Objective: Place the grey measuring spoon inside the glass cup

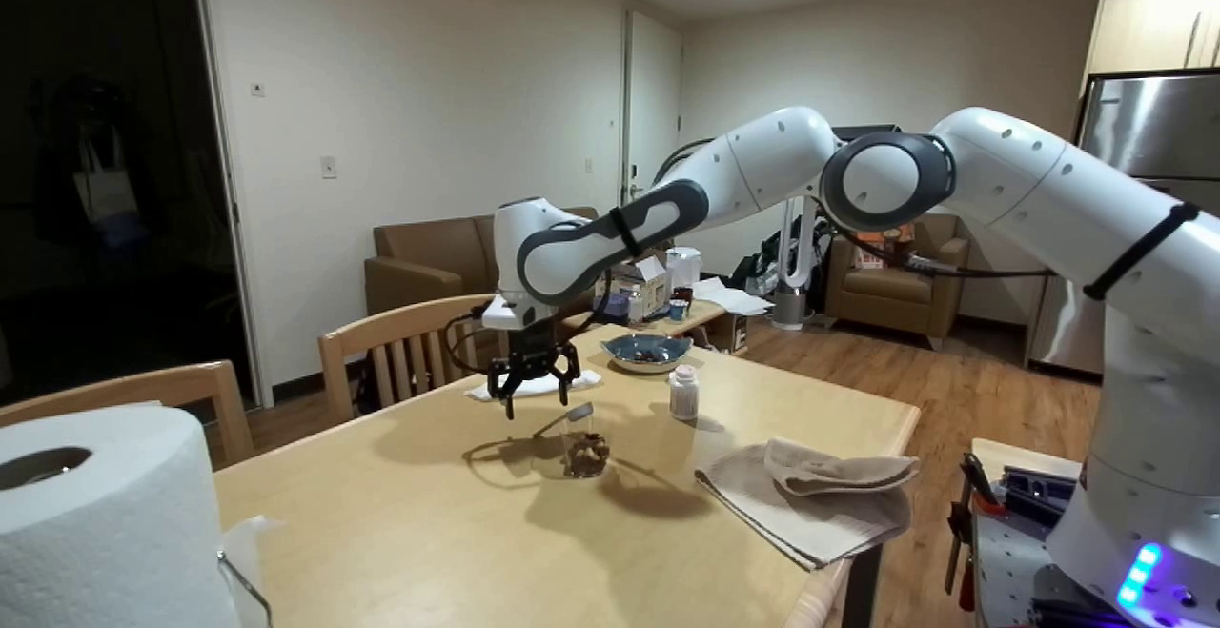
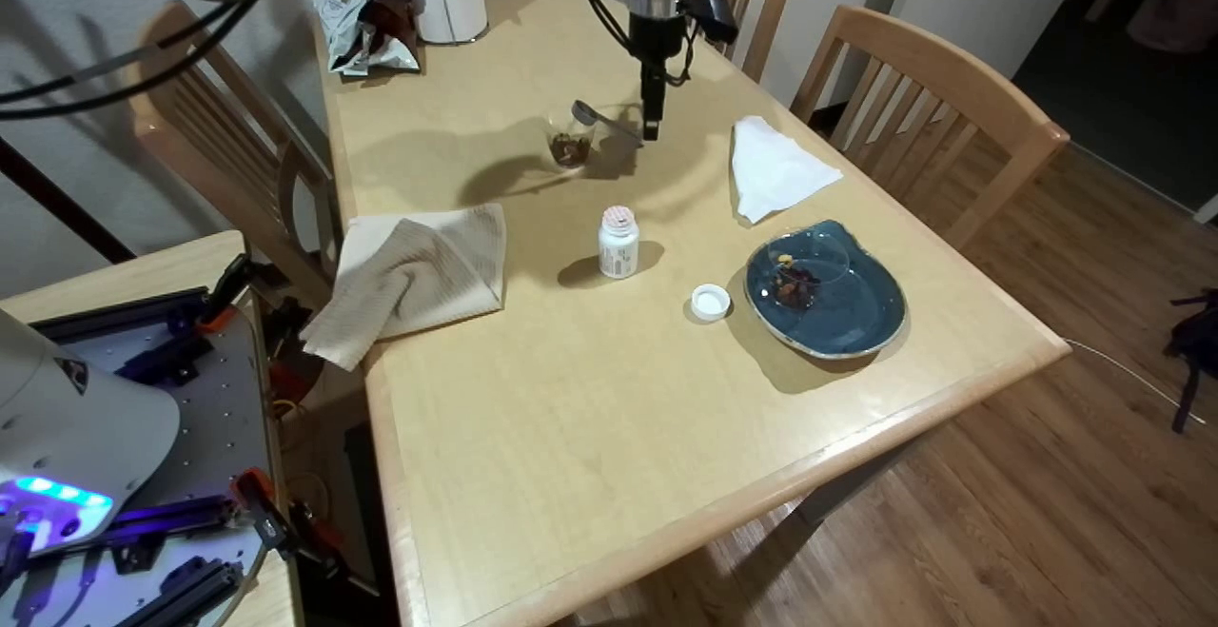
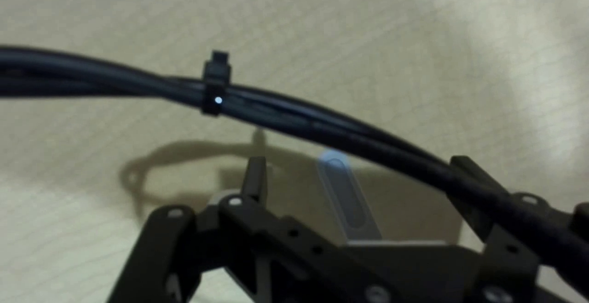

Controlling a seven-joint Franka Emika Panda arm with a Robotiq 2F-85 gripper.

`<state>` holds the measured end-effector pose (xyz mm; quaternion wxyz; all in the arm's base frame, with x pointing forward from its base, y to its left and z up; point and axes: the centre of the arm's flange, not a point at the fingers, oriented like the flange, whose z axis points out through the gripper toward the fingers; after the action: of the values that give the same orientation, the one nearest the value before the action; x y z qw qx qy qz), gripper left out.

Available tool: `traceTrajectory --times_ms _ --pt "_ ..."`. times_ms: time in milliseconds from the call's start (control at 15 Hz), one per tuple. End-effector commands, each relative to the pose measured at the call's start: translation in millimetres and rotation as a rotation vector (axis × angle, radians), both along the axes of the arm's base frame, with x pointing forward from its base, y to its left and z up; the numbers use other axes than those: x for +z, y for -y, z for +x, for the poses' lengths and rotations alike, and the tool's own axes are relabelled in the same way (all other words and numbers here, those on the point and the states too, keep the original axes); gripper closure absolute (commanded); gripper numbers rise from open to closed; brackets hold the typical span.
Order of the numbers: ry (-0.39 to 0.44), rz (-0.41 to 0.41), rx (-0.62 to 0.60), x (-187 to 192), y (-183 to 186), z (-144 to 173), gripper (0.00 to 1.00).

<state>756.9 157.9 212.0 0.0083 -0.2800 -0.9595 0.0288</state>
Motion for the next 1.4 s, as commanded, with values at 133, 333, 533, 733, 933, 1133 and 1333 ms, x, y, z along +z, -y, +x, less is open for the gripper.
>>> traceTrajectory --times_ms 133,333,533,733,933,1133,1333 --pt "-0.017 0.069 0.074 -4.5 -6.9 -6.6 0.00" --pt "-0.124 0.085 0.116 -9.4 -12.6 -16.3 0.00" --pt "-0.202 0.063 0.090 -13.0 -11.9 -24.8 0.25" --pt "-0.237 0.044 0.072 -15.0 -8.6 -28.9 0.40" --pt "-0.258 0.030 0.059 -15.9 -5.8 -30.8 0.59" --pt "-0.254 0.003 0.040 -15.8 -2.2 -30.7 0.80" --pt "-0.232 -0.038 0.000 -15.2 3.5 -29.5 0.95"
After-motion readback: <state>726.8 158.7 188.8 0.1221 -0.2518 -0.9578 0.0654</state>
